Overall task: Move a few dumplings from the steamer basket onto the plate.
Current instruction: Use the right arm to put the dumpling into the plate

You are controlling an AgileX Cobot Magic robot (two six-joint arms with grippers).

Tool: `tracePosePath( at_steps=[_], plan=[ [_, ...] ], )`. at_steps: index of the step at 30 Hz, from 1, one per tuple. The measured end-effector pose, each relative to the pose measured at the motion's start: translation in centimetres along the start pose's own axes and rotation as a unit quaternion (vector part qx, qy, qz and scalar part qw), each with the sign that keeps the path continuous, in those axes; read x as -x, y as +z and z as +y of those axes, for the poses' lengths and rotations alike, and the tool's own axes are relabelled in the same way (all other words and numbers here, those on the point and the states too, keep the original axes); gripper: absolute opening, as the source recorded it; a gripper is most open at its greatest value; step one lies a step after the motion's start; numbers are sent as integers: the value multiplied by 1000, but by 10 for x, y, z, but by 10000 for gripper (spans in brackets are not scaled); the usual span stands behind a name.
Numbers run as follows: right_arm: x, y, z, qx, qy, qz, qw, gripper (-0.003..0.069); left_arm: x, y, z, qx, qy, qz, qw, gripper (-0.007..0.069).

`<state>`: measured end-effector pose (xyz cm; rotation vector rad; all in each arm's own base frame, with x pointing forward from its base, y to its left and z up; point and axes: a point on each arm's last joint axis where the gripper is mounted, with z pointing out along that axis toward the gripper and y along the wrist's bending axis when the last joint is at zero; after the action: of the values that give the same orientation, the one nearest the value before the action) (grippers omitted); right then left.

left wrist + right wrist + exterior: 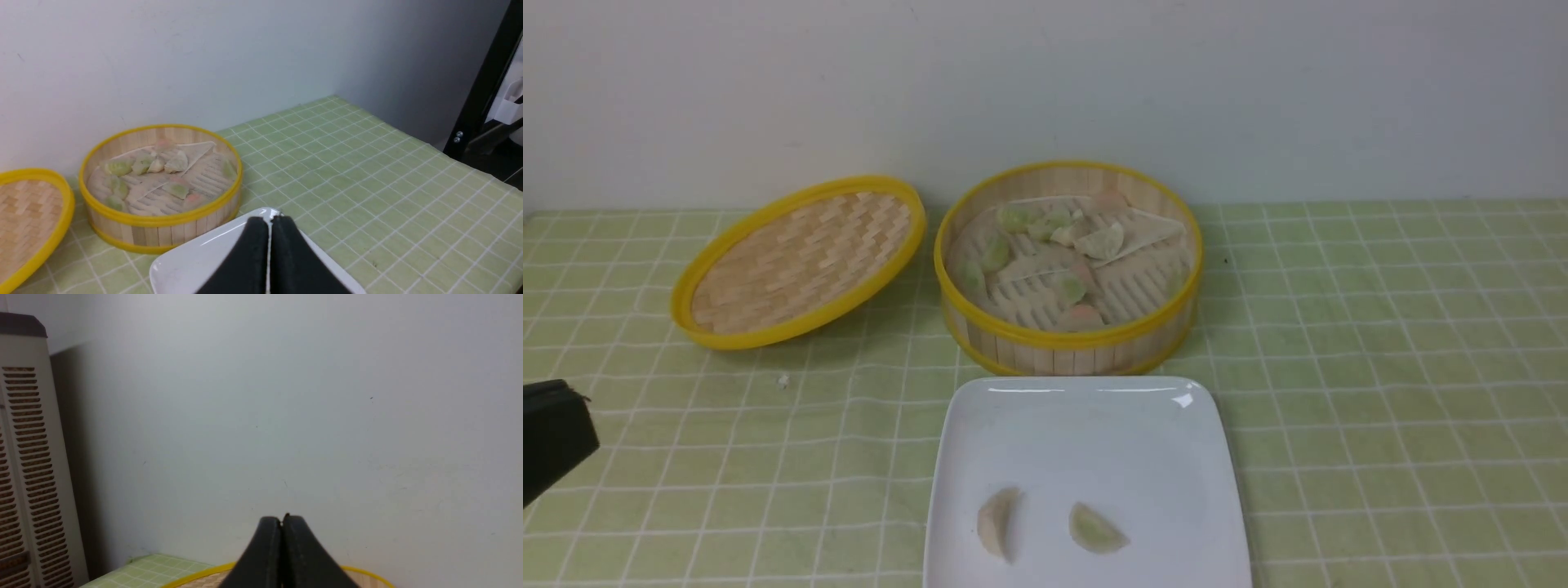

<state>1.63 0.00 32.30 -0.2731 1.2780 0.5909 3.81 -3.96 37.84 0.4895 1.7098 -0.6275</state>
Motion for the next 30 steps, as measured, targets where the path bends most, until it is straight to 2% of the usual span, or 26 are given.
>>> tracePosePath(
  at_steps=[6,12,17,21,22,23,25,30],
  plan=[
    [0,0,0,0,0,0,1000,-14,0,0,2,10,22,1,1000,-6],
    [0,0,0,0,0,0,1000,-14,-22,9,15,60,67,-29,996,-6],
    [0,0,0,0,0,0,1000,-14,-81,18,37,163,46,-53,984,-6],
    [0,0,0,0,0,0,1000,-14,-138,21,56,257,27,-60,964,-6],
    [0,0,0,0,0,0,1000,-14,-140,21,56,257,27,-60,964,-6],
    [0,0,0,0,0,0,1000,-14,-159,22,61,283,21,-56,957,-6],
    [0,0,0,0,0,0,1000,-14,-179,23,65,302,14,-44,952,-6],
    [0,0,0,0,0,0,1000,-14,-196,23,66,306,12,31,951,-6]
  ],
)
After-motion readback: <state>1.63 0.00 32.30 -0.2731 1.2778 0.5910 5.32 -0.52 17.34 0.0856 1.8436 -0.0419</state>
